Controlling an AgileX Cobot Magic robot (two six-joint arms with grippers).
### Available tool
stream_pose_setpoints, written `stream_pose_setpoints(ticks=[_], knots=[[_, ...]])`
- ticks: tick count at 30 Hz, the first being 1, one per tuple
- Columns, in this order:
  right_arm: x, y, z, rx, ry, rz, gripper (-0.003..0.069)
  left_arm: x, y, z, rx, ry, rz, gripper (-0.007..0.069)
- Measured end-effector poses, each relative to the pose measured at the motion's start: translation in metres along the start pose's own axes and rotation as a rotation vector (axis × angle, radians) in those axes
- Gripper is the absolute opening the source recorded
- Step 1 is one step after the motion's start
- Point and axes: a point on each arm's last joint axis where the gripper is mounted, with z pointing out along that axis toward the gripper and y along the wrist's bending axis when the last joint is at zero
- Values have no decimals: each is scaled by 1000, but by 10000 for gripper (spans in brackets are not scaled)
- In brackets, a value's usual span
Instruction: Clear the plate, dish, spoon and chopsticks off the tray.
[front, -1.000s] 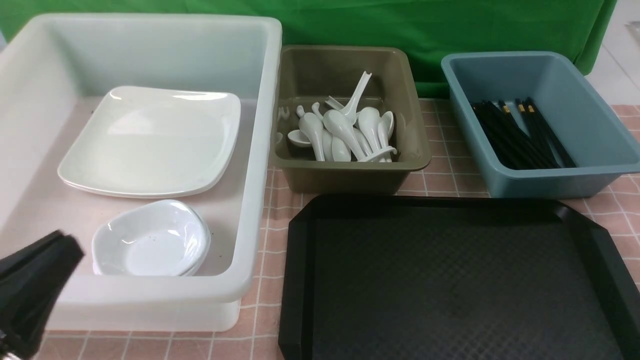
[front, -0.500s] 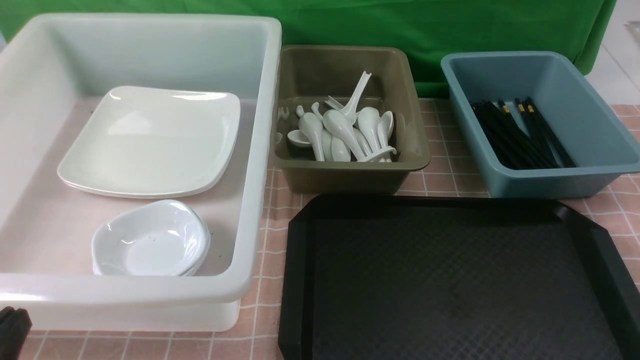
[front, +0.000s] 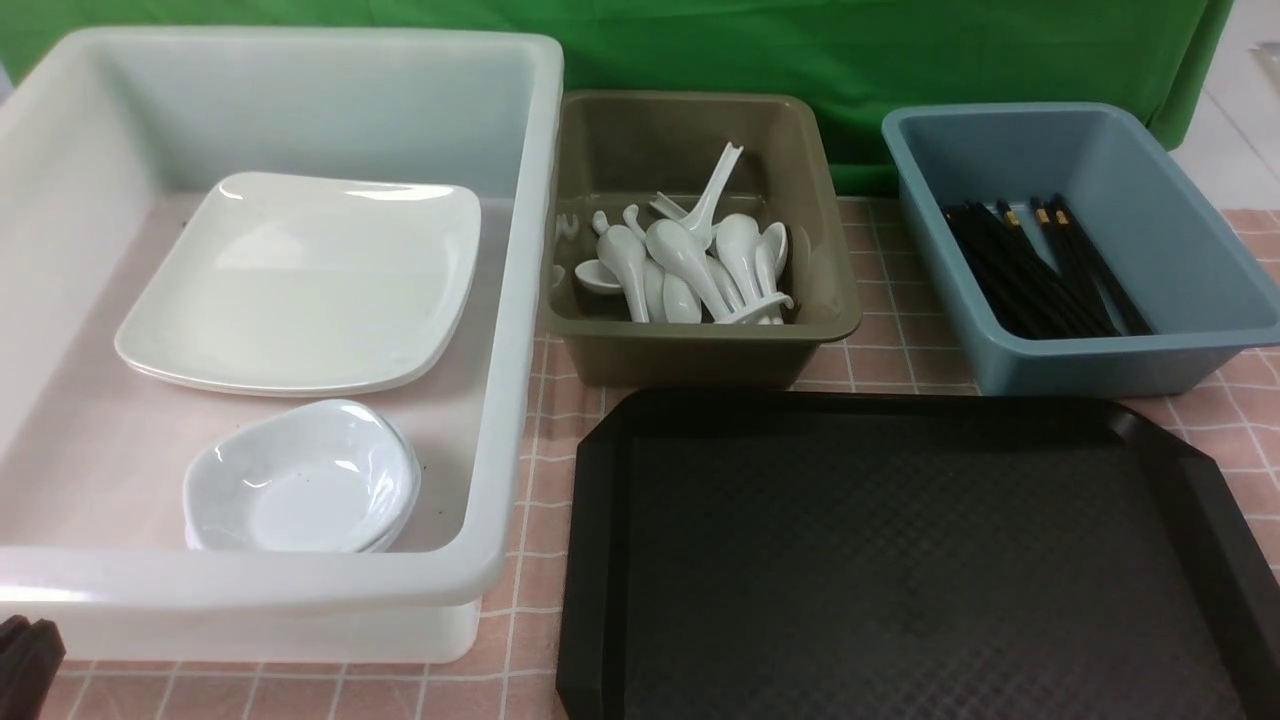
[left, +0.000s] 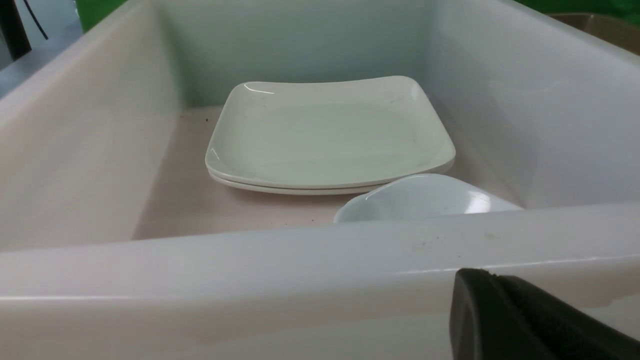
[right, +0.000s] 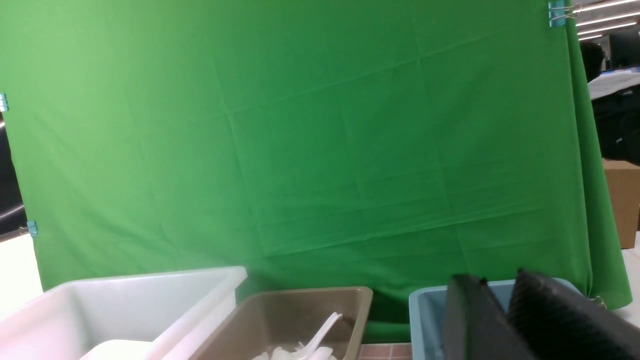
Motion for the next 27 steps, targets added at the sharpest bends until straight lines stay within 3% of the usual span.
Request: stream_pose_setpoints(ticks=[17,27], knots=[[0,0,0,0,0,-44,178,0,0,0,0,1,1,20],[35,-6,8,18,165,-164,197,0,0,0,0,5,4,20]])
